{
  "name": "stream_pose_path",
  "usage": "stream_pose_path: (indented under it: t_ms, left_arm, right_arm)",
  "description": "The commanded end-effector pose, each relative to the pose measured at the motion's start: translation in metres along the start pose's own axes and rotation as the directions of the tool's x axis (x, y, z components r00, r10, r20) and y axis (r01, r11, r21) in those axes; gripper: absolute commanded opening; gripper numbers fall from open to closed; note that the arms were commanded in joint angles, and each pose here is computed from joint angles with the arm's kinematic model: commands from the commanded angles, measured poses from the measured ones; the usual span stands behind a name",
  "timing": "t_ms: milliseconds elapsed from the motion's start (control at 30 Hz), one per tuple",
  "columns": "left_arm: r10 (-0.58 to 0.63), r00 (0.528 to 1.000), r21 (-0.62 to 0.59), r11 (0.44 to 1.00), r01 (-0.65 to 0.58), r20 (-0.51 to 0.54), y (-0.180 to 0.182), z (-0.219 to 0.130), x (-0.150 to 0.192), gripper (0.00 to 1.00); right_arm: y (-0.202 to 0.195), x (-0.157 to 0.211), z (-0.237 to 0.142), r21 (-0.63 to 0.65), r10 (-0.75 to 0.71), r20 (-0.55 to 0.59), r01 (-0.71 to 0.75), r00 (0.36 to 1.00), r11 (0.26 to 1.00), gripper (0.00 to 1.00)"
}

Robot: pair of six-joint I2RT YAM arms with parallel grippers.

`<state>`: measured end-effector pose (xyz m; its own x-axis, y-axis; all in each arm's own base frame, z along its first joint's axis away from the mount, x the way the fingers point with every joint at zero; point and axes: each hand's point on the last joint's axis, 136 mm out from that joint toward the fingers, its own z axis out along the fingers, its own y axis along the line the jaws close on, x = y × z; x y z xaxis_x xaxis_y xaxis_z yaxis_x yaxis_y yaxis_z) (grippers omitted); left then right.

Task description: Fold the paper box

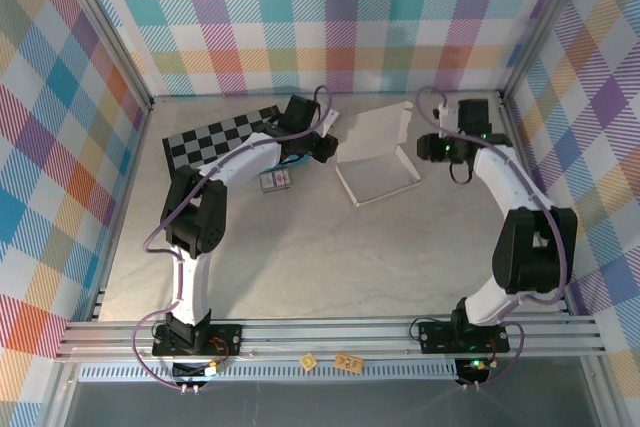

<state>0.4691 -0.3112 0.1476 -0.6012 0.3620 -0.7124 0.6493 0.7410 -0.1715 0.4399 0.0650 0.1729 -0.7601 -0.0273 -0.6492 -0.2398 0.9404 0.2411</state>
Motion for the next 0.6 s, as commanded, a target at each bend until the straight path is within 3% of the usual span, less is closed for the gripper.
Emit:
stream_pose_path:
  t_ms: [0,167,300,433,567]
  left_arm:
    - [0.017,0.999,0.103,0.995,-0.013,-0.035,0.002,-0.011,-0.001,0.00]
    - [0.046,0.994,0.266,0.964,-0.017,-0.103,0.002,-0.037,0.020,0.00]
    - [0.104,0.979,0.341,0.939,-0.039,-0.175,-0.004,-0.054,0.049,0.00]
    - [0.098,0.973,0.334,0.942,-0.022,-0.210,0.003,-0.056,0.066,0.00]
    - [0.111,0.967,0.335,0.942,-0.030,-0.228,0.004,-0.053,0.073,0.00]
  right_arm:
    - [0.022,-0.014,0.012,-0.247,-0.054,-0.020,0.047,0.998,0.968,0.40]
    - [0.049,-0.030,0.013,-0.476,-0.101,0.049,0.113,0.994,0.872,0.45]
    - [0.048,-0.029,0.018,-0.487,-0.145,0.059,0.155,0.988,0.859,0.45]
    - [0.060,-0.020,0.013,-0.563,-0.168,0.078,0.182,0.983,0.806,0.48]
    - [0.065,-0.003,0.022,-0.561,-0.223,0.069,0.223,0.972,0.798,0.50]
